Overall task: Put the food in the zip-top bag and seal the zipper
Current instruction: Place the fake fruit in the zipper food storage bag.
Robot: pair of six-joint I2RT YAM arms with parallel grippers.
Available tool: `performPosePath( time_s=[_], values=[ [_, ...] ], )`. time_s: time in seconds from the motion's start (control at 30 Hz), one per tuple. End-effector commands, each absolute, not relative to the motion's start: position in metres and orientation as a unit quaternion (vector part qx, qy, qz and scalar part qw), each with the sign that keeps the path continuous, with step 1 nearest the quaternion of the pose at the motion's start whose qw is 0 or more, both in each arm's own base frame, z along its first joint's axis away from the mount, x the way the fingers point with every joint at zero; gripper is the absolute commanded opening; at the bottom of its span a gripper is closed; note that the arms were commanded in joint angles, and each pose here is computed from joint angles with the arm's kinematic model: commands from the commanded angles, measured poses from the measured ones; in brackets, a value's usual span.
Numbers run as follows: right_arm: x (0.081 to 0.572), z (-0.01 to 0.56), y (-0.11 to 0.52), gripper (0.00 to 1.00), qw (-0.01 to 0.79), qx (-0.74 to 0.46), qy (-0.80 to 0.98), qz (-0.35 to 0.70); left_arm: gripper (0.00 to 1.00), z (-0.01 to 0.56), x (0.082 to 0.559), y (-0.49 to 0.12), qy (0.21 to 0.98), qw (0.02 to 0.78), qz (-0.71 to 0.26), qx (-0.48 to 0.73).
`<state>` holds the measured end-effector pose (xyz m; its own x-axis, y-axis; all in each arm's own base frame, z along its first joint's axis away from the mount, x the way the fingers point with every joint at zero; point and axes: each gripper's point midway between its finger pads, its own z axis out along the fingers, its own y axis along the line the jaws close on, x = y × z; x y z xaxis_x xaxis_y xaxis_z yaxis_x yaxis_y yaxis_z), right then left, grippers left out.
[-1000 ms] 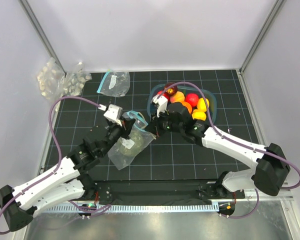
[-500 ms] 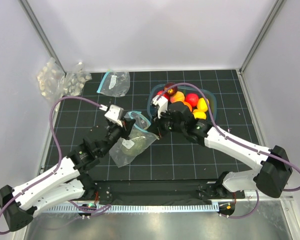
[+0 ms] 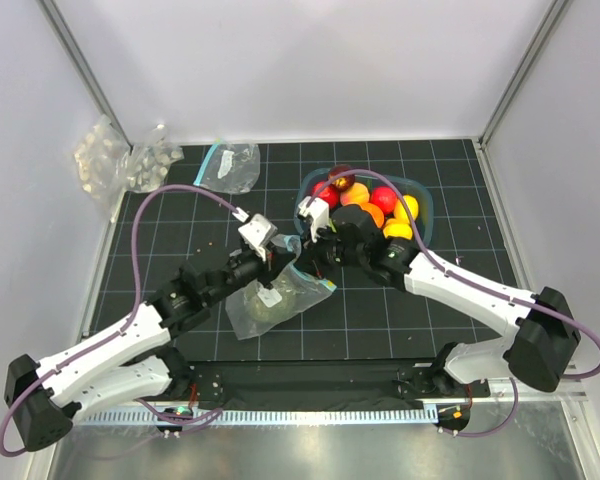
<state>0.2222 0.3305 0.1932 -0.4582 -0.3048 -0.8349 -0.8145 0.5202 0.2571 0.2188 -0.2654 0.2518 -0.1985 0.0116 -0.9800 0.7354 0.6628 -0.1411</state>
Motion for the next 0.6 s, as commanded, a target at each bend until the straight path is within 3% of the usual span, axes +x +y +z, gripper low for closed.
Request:
performPosePath(
  time_s=[0.0,0.57],
  values=[
    [0.228,0.220,0.335,0.01,0.417,-0.366,0.762,0.335,0.00,0.286,0.196,-0.288,0.647,0.576,-0.368,0.338],
    [0.235,0.229,0.317,0.01,0.479,-0.368,0.736,0.305,0.00,0.285,0.176,-0.305,0.639,0.527,-0.405,0.387]
  ],
)
